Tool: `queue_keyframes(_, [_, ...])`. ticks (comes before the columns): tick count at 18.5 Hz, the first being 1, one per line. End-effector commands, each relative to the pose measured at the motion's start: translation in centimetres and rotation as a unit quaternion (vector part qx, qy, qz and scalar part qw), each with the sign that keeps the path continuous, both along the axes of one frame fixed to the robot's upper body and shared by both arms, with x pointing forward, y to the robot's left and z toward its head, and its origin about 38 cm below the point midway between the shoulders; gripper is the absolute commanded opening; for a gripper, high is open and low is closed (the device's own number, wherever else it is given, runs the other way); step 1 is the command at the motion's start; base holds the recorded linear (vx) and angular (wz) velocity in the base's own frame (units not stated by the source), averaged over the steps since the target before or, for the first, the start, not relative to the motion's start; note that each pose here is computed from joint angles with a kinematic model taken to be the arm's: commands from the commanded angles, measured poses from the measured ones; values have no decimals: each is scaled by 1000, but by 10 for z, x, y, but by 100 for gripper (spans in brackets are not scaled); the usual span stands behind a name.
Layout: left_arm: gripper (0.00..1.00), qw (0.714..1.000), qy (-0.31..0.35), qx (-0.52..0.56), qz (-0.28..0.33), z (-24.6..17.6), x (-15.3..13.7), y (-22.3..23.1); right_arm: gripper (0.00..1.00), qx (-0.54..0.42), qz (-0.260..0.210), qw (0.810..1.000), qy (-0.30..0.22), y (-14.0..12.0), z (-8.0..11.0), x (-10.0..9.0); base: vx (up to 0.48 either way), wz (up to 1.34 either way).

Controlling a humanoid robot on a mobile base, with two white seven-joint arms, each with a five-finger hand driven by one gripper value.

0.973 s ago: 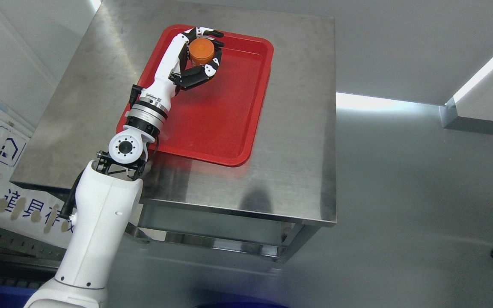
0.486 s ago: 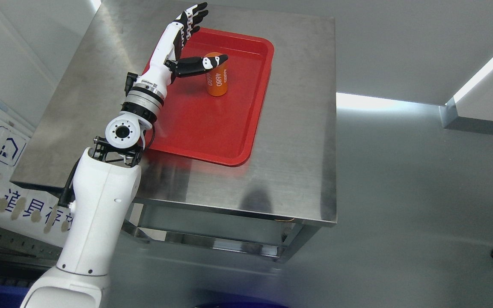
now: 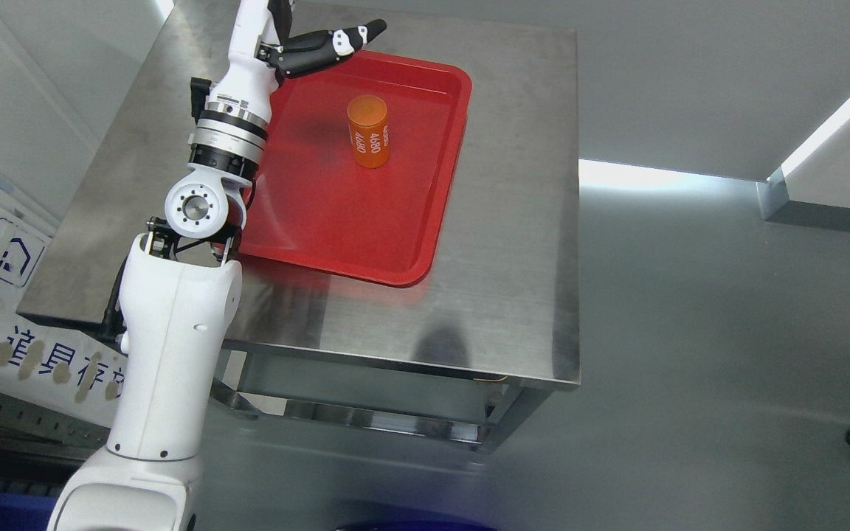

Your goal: Grab orange capacitor from left shelf to right desk

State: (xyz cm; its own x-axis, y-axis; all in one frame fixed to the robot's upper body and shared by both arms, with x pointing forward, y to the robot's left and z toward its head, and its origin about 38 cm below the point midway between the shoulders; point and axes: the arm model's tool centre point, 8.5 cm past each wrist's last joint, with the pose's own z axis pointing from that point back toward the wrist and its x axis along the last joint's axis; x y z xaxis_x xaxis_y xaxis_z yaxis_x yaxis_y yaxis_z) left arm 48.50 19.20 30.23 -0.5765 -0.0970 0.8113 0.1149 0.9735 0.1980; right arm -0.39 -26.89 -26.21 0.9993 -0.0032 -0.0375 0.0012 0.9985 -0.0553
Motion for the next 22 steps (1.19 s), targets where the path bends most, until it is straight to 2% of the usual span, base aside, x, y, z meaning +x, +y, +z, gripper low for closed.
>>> queue_keyframes(1, [100, 994, 17, -60, 89, -15, -18, 71, 100, -9, -4, 1000, -11, -11, 0, 3, 0, 0])
queue_keyframes(3, [100, 992, 61, -55, 95, -55, -32, 74, 100, -9, -4, 1000, -10, -11, 0, 3, 0, 0])
queue_keyframes(5, [100, 991, 78, -51, 96, -74, -45, 74, 100, -9, -4, 1000, -10, -11, 0, 3, 0, 0])
queue_keyframes(11, [100, 987, 56, -59, 140, -58, -49, 113, 100, -9, -4, 1000, -10, -11, 0, 3, 0, 0])
queue_keyframes(16, [100, 984, 94, -63, 137, -91, -59, 105, 100, -9, -4, 1000, -11, -11, 0, 3, 0, 0])
queue_keyframes(22, [100, 985, 91, -61, 133, -88, -58, 102, 100, -9, -4, 1000, -11, -11, 0, 3, 0, 0])
